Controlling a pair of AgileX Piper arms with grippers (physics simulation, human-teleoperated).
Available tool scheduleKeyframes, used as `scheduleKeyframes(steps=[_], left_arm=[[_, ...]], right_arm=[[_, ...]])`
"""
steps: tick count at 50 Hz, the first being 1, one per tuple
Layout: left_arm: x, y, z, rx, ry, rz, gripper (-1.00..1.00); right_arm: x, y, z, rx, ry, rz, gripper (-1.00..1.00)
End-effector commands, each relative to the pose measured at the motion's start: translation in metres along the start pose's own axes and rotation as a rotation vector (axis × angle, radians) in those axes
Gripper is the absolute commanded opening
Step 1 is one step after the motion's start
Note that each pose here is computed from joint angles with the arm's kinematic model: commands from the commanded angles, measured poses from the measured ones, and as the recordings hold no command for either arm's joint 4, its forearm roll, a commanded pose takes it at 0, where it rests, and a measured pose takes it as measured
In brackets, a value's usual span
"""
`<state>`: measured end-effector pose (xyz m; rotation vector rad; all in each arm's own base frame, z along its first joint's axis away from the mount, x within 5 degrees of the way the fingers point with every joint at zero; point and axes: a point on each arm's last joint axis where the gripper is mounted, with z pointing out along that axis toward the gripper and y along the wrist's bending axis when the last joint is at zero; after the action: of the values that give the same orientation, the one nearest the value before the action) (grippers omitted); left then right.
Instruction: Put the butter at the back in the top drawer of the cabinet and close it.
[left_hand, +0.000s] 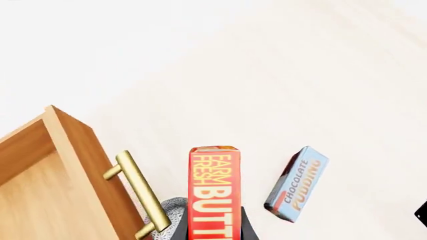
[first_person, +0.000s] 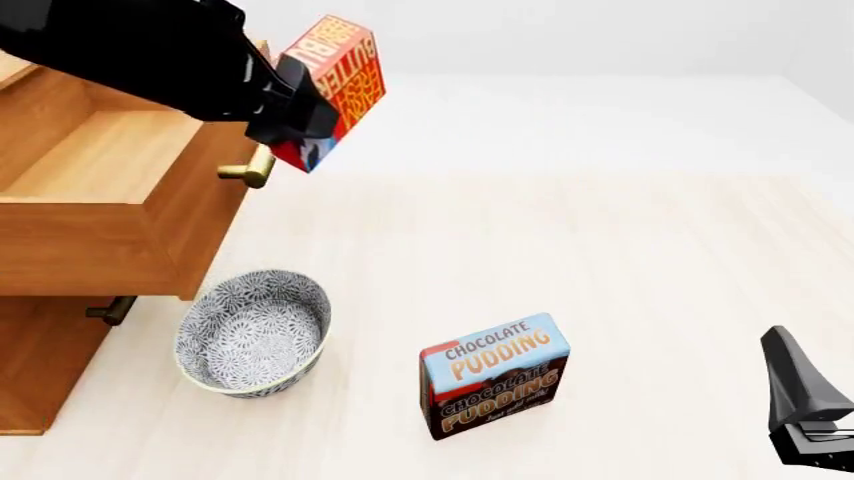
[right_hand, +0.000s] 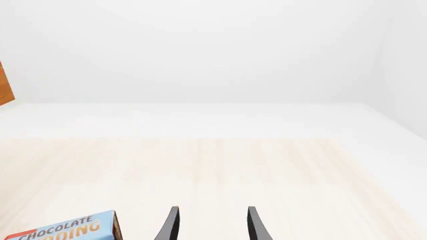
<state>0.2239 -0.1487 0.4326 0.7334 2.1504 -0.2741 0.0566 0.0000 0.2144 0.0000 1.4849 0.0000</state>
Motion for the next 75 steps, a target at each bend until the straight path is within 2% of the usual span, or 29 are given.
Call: scheduleKeyframes(steps=[1,18,28,61,75], left_arm=[[-0.003,0.014,-0.031,-0.047,-0.049,-0.004,-1.0],[0.0,0.031,-0.06,-0.118,-0.078,-0.04,-1.0],[0.001,0.037,-0.067,-0.143,-0.078,-0.069,-1.0],[0.013,0.064,-0.079,-0.253,-0.053,-0.171,-1.0],[0.02,0.077,-0.074,-0.296,-0.032,-0.227,-1.0]], right_arm=[[0.0,0.0,0.0,0.0,0.0,0.0,1.0],[0.0,0.0,0.0,0.0,0.0,0.0,1.0],[0.0,0.0,0.0,0.0,0.0,0.0,1.0],[0.0,0.0,0.0,0.0,0.0,0.0,1.0],[0.0,0.0,0.0,0.0,0.0,0.0,1.0]])
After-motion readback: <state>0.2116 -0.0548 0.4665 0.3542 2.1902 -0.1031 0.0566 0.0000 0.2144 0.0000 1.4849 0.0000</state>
